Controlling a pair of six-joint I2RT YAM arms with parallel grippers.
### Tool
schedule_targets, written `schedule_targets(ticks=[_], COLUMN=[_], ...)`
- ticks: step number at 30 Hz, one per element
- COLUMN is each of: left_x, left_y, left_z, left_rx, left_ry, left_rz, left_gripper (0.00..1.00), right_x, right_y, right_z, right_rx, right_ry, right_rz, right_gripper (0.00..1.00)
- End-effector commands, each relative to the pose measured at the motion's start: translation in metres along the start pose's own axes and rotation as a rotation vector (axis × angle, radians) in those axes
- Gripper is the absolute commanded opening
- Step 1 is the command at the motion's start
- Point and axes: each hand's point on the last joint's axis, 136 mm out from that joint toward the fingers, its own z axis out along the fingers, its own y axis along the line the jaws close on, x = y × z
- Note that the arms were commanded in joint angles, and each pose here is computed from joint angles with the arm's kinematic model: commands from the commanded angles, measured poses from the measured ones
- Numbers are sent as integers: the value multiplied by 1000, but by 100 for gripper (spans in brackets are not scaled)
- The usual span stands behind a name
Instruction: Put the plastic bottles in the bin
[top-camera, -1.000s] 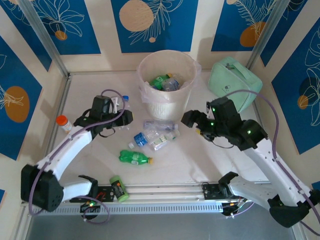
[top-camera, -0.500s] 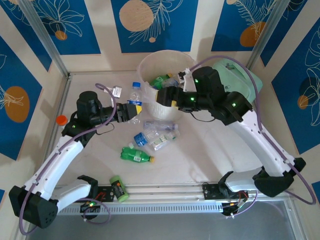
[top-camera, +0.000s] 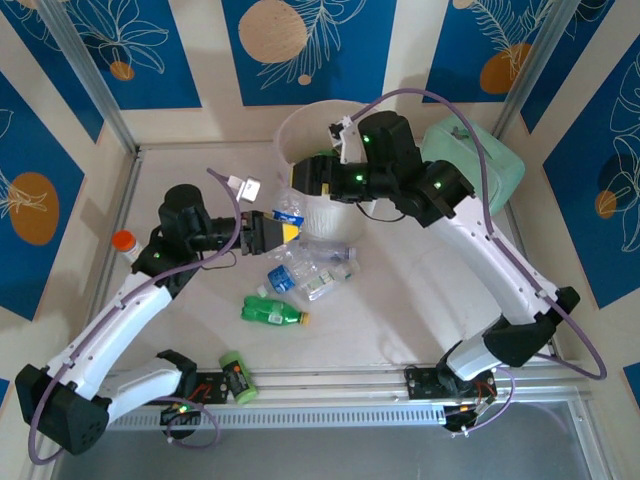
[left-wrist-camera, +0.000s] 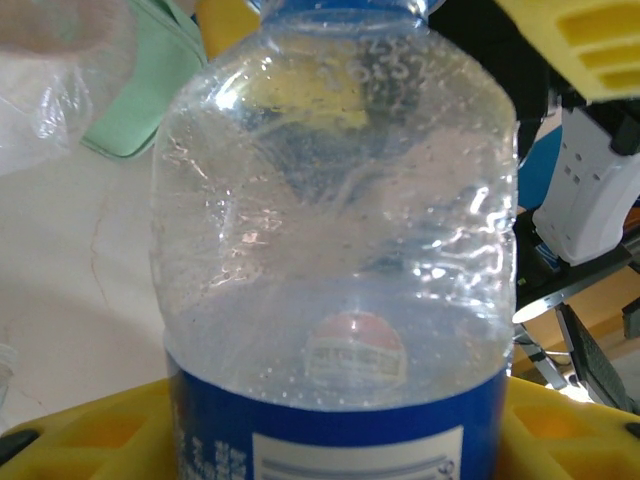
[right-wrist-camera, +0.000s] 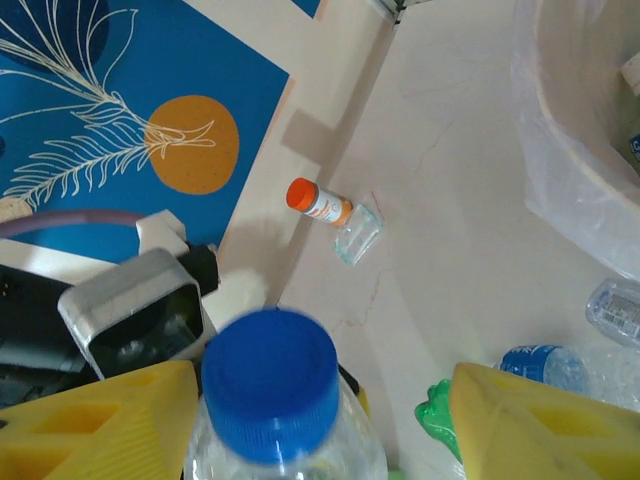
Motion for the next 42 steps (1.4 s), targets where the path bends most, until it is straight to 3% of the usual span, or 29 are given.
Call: schedule_targets(ticks=[1,12,16,20,24,27,29,34,37,42], left_x=[6,8,5,-1,-3,-9,-20,-31,-19,19], left_y=[-9,-1,6,12,19,15,12,35,53,85], left_z=[3,4,3,0,-4,-14,-28,-80,-102,-101], left_rx=[51,9,-32,-92,-155,-206,-266,-578,-719,-763], left_ry=[38,50,25,-11,-31,-84,-181,-385,-408,-372], left_rz=[29,37,38,52,55,89,105,3,-104,-296], left_gripper=[57,58,70,79,100,100,100,100,100,100], right_x=[-5,-3,-5,-8,-14,-30,-45,-96,-128,-172], right_y=[10,6,4,4,-1,-13,-26,-63,-87,-125], right_z=[0,7,6,4,3,-1,-5,-14,-19,-18], right_rx=[-26,-17,-10,-12,-6,31,72,108,128,147], right_ry=[-7,10,5,-2,-18,-64,-107,-230,-301,-391], right_rz=[-33,-19,-19,-14,1,33,61,178,254,346], right_gripper=[64,40,27,22,20,21,22,22,21,21])
